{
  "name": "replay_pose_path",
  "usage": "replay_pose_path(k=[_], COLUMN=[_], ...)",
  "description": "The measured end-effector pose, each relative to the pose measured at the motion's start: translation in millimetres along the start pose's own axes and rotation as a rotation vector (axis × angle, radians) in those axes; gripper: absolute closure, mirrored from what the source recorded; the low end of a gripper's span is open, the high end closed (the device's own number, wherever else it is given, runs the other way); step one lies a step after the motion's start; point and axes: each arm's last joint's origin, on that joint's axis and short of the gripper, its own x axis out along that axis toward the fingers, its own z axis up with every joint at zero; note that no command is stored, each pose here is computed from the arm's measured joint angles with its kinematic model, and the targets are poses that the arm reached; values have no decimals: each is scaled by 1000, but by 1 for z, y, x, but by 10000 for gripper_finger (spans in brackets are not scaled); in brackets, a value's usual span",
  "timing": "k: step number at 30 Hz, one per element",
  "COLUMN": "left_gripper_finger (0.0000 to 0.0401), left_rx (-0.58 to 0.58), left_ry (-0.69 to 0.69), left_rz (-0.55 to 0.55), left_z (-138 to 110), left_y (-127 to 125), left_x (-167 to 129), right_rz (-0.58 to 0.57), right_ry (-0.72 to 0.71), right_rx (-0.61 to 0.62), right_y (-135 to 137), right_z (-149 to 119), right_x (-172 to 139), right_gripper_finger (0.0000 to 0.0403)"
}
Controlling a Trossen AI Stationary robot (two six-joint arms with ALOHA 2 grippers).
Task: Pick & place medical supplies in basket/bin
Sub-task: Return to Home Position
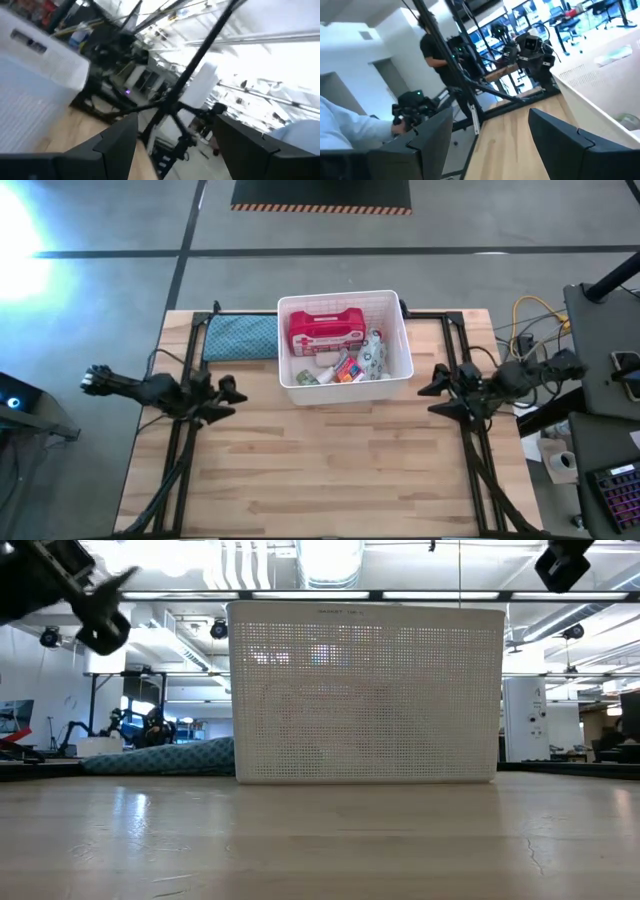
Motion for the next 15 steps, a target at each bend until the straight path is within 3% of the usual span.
replay_pose_path(k=[8, 15], left_gripper_finger=[159, 160], left_rx=[181, 235], left_ry=[-46, -82], left_rz=[-19, -36], left_z=[13, 9], left_y=[-9, -6], left_x=[0, 0], right_rz=[107, 124], right_ry=[-26, -4], right_rx=[7, -15], right_y=[-10, -22], right_z=[-17, -38], right_x=[-21, -23], right_gripper_finger=[154, 154])
